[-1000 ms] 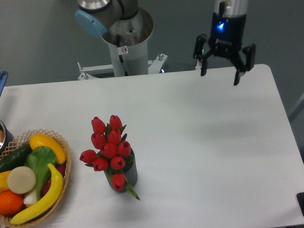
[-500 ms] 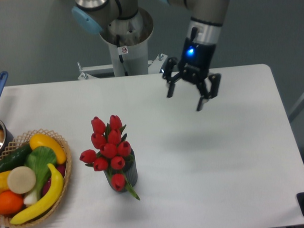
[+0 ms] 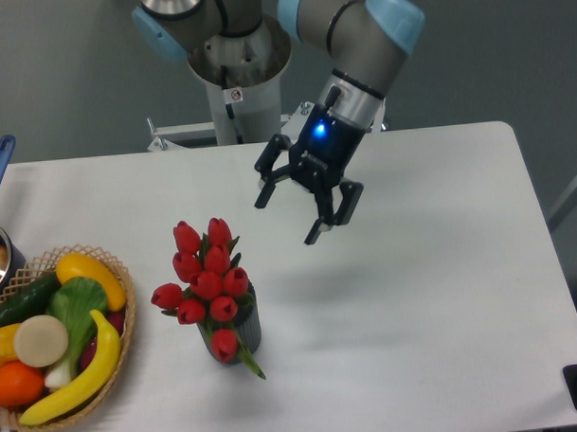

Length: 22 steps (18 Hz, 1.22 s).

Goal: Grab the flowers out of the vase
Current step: 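Move the open gripper toward the red tulip stems above the vase, then close the gripper around the tulip stems just above the vase rim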

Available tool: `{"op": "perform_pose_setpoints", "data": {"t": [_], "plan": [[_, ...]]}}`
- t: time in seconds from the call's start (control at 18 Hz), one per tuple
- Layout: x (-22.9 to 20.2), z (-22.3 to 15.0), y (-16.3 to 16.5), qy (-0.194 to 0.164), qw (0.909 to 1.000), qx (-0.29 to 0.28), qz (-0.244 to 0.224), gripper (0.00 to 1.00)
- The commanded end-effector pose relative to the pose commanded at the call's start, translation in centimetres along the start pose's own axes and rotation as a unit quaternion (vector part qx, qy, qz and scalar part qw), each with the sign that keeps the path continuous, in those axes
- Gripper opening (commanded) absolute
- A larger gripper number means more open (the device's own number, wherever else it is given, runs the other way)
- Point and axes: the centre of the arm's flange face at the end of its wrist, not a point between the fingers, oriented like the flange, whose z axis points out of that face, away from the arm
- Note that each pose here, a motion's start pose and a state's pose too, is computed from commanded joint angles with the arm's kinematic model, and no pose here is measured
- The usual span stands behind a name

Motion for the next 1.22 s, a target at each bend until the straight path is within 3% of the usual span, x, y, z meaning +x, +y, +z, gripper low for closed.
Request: {"op": "perform_pose_setpoints", "data": {"t": [0.17,0.5,1.22], "plan": [[-0.9,1.4,0.3,0.016,0.9991,0.027,-0.03,1.0],[-2.1,3.5,0.7,0.034,0.9977,0.045,-0.036,1.0],[-1.9,7.1,0.0,0.049,0.9975,0.051,0.0,1.0]]}}
